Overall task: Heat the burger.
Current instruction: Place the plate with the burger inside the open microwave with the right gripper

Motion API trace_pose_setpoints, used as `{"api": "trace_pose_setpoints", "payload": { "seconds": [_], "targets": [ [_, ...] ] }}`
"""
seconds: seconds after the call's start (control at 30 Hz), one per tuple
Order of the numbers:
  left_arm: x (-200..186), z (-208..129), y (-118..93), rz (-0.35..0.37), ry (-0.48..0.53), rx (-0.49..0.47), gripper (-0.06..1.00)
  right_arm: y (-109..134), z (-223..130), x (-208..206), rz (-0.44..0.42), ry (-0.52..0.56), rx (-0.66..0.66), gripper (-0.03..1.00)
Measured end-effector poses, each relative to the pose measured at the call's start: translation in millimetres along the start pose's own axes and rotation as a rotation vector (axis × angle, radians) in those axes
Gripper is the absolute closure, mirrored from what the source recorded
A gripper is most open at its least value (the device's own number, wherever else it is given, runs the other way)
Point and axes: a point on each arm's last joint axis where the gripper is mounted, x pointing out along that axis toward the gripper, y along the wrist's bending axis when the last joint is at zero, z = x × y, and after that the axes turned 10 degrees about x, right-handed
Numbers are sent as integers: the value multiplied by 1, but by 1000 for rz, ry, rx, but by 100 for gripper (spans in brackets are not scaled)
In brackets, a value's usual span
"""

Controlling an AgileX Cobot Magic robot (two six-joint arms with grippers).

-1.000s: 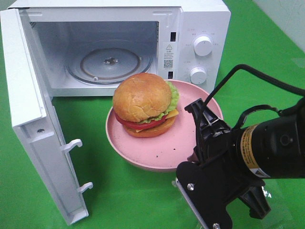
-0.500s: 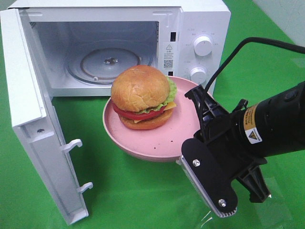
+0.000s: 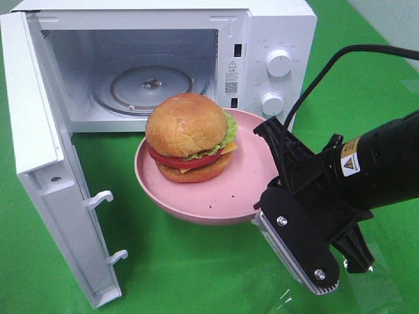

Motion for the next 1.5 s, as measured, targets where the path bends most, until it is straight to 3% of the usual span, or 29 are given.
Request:
{"api": "trace_pose_setpoints", "payload": {
  "seconds": [0.2,0.53,0.87,1.5],
  "targets": [
    [0,0,0,0,0,0,-3,0,-2,2,0,20,-67,90],
    [0,0,0,0,0,0,-3,-5,-1,5,-40,18,-63,90],
    [0,0,0,0,0,0,-3,-25,2,34,-10,23,-40,90],
    [0,0,0,0,0,0,-3,-71,10,72,-53,14,-11,90]
  ]
}}
